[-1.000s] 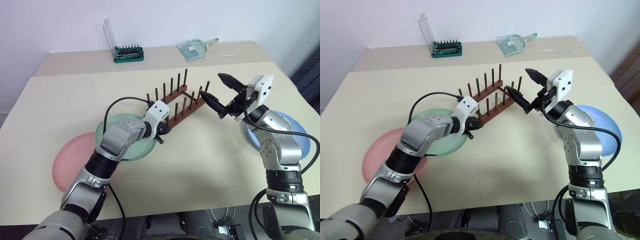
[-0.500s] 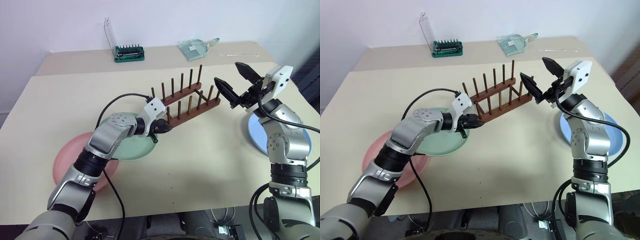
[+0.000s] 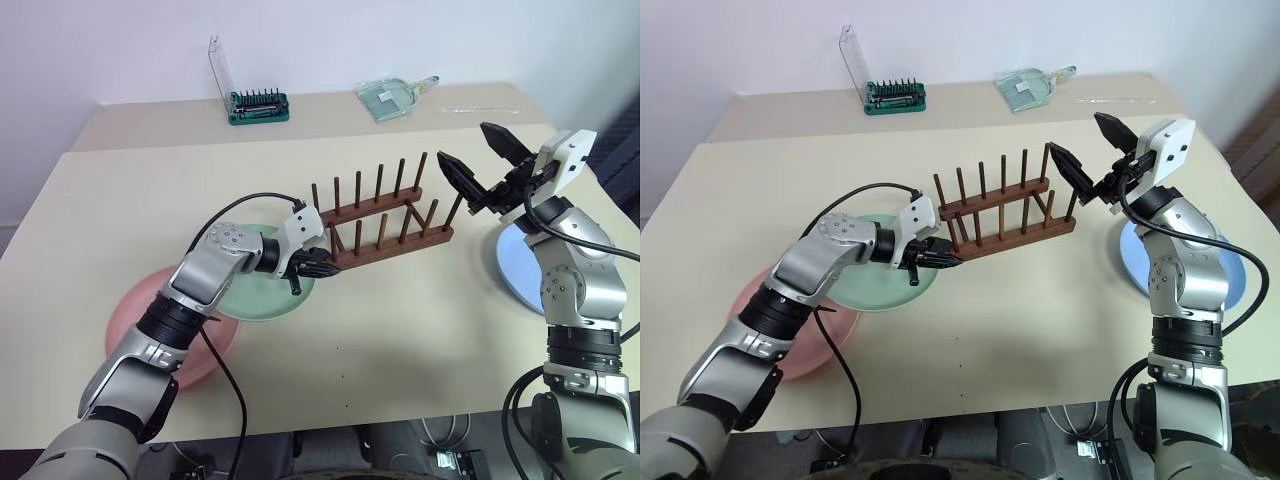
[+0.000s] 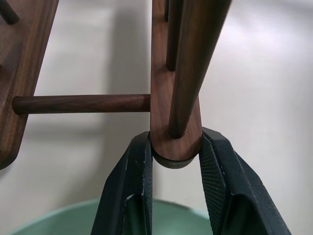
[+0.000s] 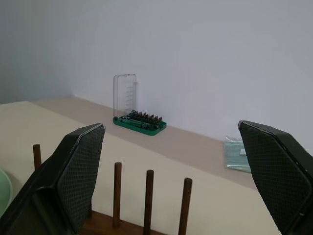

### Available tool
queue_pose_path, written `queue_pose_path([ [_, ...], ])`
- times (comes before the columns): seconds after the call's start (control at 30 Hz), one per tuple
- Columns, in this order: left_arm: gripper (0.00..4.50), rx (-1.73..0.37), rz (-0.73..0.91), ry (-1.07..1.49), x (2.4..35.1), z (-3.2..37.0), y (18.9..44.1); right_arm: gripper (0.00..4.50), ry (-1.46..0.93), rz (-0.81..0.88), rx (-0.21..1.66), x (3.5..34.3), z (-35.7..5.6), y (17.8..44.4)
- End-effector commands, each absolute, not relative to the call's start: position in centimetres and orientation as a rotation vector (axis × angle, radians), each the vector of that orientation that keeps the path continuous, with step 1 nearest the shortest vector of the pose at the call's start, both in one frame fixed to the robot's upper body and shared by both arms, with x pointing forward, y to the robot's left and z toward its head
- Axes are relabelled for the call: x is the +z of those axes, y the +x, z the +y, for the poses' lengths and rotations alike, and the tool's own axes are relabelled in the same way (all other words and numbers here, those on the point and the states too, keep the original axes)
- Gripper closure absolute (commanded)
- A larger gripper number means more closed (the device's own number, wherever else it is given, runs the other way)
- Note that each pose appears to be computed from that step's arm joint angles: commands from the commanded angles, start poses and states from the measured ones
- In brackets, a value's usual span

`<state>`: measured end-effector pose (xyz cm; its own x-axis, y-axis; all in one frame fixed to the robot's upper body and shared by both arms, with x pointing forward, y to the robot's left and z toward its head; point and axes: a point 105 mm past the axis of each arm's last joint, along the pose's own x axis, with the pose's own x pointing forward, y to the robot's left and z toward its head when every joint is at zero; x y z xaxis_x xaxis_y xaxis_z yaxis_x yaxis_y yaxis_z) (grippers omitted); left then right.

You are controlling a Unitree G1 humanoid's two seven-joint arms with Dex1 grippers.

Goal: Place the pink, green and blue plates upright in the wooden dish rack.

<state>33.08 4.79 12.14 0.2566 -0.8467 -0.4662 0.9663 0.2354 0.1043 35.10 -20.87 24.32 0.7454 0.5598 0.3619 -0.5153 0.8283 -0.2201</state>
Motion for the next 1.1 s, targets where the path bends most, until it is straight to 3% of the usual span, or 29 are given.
queue_pose_path([
  [0.03,3.74,-1.337,0.279,0.447,13.6,3.5,32.2,0.00,-0.125,-0.505,0.575,26.2,-21.3,34.7],
  [0.3,3.74,-1.378,0.291,0.468,13.3,2.1,30.8,0.00,-0.127,-0.509,0.574,26.2,-21.2,34.7],
  [1.1,3.74,-1.445,0.311,0.546,11.3,1.9,29.6,0.00,-0.132,-0.507,0.576,26.0,-20.9,34.5],
])
